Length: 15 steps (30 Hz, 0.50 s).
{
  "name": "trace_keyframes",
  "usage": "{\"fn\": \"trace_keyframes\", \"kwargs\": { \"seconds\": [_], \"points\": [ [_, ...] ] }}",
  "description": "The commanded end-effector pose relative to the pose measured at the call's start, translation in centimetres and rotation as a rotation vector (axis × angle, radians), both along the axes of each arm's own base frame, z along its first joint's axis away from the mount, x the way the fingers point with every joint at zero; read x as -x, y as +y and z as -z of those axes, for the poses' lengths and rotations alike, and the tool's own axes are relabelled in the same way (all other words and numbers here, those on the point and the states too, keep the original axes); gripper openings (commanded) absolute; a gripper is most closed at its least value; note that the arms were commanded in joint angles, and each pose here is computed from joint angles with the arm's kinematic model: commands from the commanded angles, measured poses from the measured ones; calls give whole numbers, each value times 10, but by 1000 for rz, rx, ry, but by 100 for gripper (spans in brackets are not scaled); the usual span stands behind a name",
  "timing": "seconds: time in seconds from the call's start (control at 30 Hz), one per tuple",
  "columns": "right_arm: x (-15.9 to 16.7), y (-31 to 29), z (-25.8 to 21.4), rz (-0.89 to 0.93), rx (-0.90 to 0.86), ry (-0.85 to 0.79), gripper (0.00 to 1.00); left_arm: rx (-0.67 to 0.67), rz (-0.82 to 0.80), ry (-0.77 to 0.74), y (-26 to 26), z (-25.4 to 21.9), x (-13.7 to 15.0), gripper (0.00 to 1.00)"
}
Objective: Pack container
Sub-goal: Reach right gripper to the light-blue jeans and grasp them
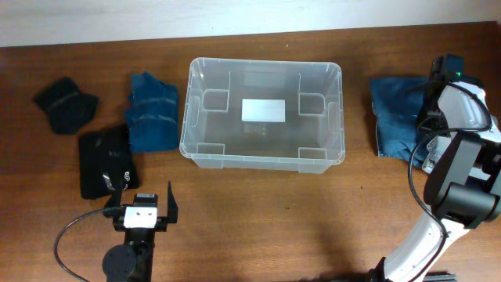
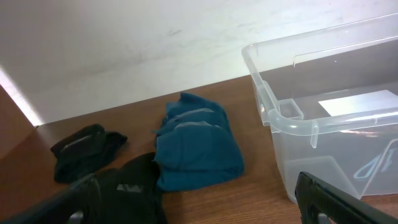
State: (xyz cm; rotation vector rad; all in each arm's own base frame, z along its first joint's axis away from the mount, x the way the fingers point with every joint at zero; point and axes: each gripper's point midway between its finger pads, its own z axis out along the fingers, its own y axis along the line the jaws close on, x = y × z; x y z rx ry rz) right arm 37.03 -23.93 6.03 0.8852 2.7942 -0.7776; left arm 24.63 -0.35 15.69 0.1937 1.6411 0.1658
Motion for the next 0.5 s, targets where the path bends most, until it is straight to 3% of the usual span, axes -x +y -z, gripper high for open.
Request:
{"fn": "trace_keyframes", "kwargs": {
  "seconds": [0.0,0.17,0.47],
  "points": [
    [0,-5,-10,24,5,-25,4,-8,-1,1,1,1,0,99],
    [-15,1,-59,1,-36,-115,4,-8,-1,1,1,1,0,99],
    [-41,39,-189,-145,-197,-341,4,-8,-1,1,1,1,0,99]
  ]
}}
